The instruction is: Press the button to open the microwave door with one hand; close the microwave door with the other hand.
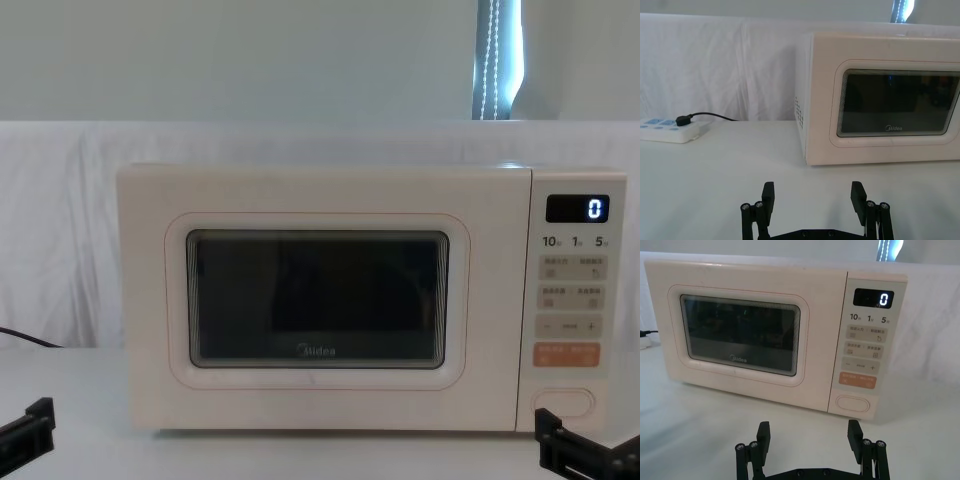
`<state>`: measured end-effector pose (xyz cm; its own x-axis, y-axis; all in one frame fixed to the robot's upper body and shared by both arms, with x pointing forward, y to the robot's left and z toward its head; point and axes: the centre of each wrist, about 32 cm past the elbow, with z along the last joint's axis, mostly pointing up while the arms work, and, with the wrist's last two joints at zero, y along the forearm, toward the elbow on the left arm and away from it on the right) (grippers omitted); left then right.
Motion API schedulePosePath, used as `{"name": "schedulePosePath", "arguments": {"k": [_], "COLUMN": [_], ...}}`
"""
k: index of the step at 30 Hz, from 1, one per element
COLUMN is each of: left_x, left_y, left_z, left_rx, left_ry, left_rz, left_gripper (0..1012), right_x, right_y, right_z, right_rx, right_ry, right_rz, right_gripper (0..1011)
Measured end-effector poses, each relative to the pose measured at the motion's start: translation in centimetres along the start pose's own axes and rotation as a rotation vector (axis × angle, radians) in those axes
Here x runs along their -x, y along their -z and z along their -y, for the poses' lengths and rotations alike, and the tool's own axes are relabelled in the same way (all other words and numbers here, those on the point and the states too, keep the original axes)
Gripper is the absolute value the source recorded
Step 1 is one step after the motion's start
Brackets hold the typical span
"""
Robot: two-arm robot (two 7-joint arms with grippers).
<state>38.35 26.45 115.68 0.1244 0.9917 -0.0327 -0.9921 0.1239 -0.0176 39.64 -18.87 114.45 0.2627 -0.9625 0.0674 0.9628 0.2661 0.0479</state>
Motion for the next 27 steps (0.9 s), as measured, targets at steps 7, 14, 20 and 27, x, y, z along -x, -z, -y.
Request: {"name": "schedulePosePath", "arguments": {"k": [7,14,20,27], "left_x": [0.0,0.0,0.0,0.0], "left_y": [0.0,0.0,0.0,0.0], "left_z": [0.0,0.0,0.0,0.0], "left_rx": [0.0,0.0,0.0,0.0], "left_ry": [0.0,0.0,0.0,0.0], "left_rz": [0.0,0.0,0.0,0.0], "left_gripper": [1001,1001,1001,1001], "right_x": [0.0,0.0,0.0,0.0], "right_y": [0.0,0.0,0.0,0.0], "right_z": [0.0,0.0,0.0,0.0], "right_rx": [0.0,0.0,0.0,0.0], "right_ry": [0.0,0.0,0.0,0.0], "right_rz": [0.0,0.0,0.0,0.0], "right_gripper": [1002,1002,1002,1002]}}
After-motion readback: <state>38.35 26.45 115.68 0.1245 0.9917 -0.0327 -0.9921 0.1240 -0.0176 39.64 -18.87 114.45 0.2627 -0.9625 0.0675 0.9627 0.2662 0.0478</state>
